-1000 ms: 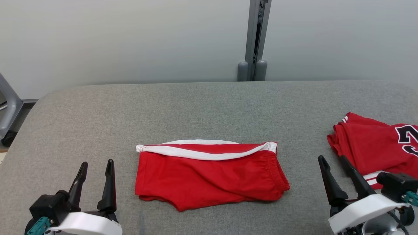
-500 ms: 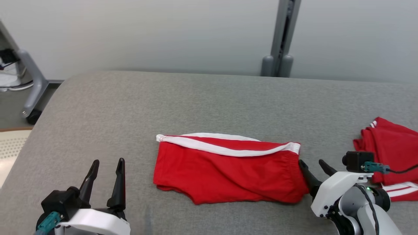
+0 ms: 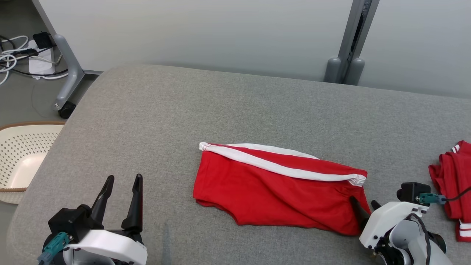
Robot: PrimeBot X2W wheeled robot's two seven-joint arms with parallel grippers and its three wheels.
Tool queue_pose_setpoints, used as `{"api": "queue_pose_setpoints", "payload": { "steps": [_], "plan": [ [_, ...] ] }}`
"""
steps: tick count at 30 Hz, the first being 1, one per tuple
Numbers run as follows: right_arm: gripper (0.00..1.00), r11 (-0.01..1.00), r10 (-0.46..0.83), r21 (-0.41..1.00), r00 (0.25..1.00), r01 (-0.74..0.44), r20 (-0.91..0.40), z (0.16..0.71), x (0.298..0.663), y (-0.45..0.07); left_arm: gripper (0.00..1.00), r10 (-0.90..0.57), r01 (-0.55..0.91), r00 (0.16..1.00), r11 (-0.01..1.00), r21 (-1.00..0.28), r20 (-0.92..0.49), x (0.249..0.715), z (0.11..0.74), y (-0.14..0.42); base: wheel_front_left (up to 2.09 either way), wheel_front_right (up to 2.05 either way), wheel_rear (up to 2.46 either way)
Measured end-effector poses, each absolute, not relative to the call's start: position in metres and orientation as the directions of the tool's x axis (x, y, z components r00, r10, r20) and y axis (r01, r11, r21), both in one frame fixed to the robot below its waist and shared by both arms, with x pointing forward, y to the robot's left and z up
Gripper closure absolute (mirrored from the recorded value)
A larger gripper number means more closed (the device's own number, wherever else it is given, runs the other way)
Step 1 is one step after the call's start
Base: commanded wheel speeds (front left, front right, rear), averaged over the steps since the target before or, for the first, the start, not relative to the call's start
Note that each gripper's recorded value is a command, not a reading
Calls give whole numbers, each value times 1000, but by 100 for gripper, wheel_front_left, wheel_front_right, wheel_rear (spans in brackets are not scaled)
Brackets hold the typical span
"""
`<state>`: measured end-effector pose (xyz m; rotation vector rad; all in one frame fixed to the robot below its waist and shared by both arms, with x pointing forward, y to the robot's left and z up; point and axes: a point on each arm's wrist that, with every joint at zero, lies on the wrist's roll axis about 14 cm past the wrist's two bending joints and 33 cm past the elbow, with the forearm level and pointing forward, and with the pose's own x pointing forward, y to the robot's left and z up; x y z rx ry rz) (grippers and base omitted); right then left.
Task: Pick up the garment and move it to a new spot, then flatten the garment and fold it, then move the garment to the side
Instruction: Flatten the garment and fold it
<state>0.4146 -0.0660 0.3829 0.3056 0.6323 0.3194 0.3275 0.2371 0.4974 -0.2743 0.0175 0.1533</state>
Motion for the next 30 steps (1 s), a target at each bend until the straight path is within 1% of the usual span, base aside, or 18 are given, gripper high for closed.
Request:
{"api": "queue_pose_setpoints", "payload": {
  "steps": [7,11,12,13,14,15,19,23,27,30],
  "plan": [
    [0,877,389,467,734,-111,-556,372,415,-61,0,153,-161,987,950,-267,-49,325,494,240,0,0,0],
    [0,847,429,521,709,-101,-560,374,414,-47,0,155,-162,987,951,-263,-47,325,495,242,0,0,0],
    [47,841,441,530,700,-105,-562,373,413,-43,0,156,-162,987,951,-262,-44,325,496,243,0,0,0],
    [61,835,450,539,696,-107,-560,374,412,-40,0,157,-163,987,951,-262,-42,325,497,243,0,0,0],
    [78,828,458,550,693,-106,-557,375,411,-37,0,157,-163,987,951,-262,-42,325,497,243,0,0,0],
    [100,822,466,560,691,-107,-552,376,410,-33,0,157,-163,987,951,-262,-42,324,497,243,0,0,0],
    [100,798,477,595,710,-102,-518,383,411,-27,0,158,-161,987,951,-263,-36,323,499,243,0,0,0],
    [100,778,470,622,741,-92,-479,396,417,-35,0,149,-152,988,953,-263,-31,323,500,240,0,0,0],
    [100,776,450,626,759,-72,-471,402,420,-62,0,113,-121,993,955,-271,-45,324,496,228,0,0,0],
    [100,784,422,619,767,-41,-484,405,418,-95,0,94,-105,994,955,-278,-53,325,494,222,0,0,0]
  ]
}}
